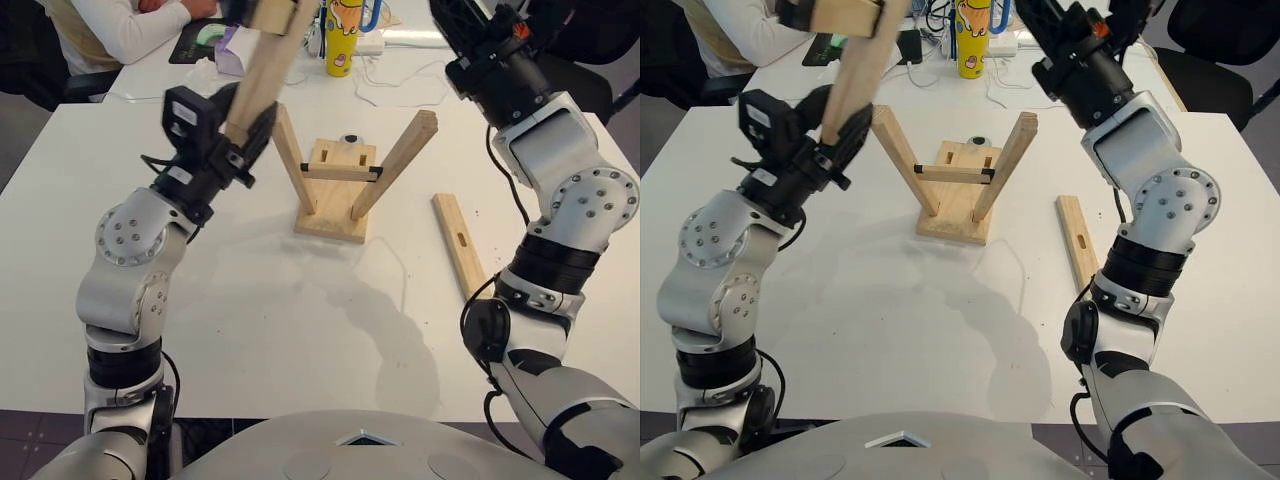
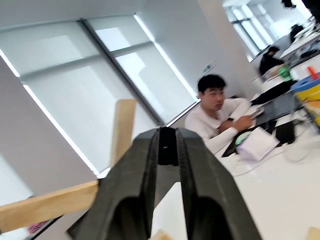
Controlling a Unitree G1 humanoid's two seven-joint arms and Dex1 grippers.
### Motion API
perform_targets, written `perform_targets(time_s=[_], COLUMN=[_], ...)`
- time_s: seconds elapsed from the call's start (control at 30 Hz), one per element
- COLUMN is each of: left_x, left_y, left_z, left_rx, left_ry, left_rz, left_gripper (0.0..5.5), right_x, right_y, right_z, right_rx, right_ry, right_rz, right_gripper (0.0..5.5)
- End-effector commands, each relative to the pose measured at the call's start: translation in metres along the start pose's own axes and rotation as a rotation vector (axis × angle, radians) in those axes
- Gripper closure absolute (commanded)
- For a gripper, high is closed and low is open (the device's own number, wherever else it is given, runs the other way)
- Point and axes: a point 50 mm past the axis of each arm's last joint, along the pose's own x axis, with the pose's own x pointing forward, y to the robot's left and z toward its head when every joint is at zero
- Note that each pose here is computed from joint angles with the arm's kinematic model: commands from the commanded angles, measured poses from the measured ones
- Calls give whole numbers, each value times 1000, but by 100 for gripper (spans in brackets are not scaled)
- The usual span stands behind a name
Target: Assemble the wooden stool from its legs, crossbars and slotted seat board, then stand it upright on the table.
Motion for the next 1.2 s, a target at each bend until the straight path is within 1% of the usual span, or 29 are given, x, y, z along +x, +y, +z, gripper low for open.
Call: perform_targets(time_s=[0.03,0.13,0.4,0.47,0.5,0.63,0.87,1.2], left_x=[8,9,6,5,5,7,7,6], left_y=[-12,-11,-1,-4,-6,-18,-25,-21], left_z=[12,10,6,4,3,-1,-8,-12], left_rx=[70,77,74,91,95,106,161,182], left_ry=[-43,-28,-15,-2,2,11,51,58], left_rz=[-129,-141,-92,-112,-126,-185,-238,-210], left_gripper=[334,334,334,334,334,334,334,335], right_x=[5,4,1,0,0,0,2,4], right_y=[20,23,23,23,23,22,21,16], right_z=[-2,-2,-2,-2,-3,-5,-5,-6], right_rx=[114,153,165,169,170,171,149,141], right_ry=[69,86,95,95,96,105,93,78], right_rz=[55,51,29,25,24,22,3,-22], right_gripper=[403,354,242,213,210,210,210,354])
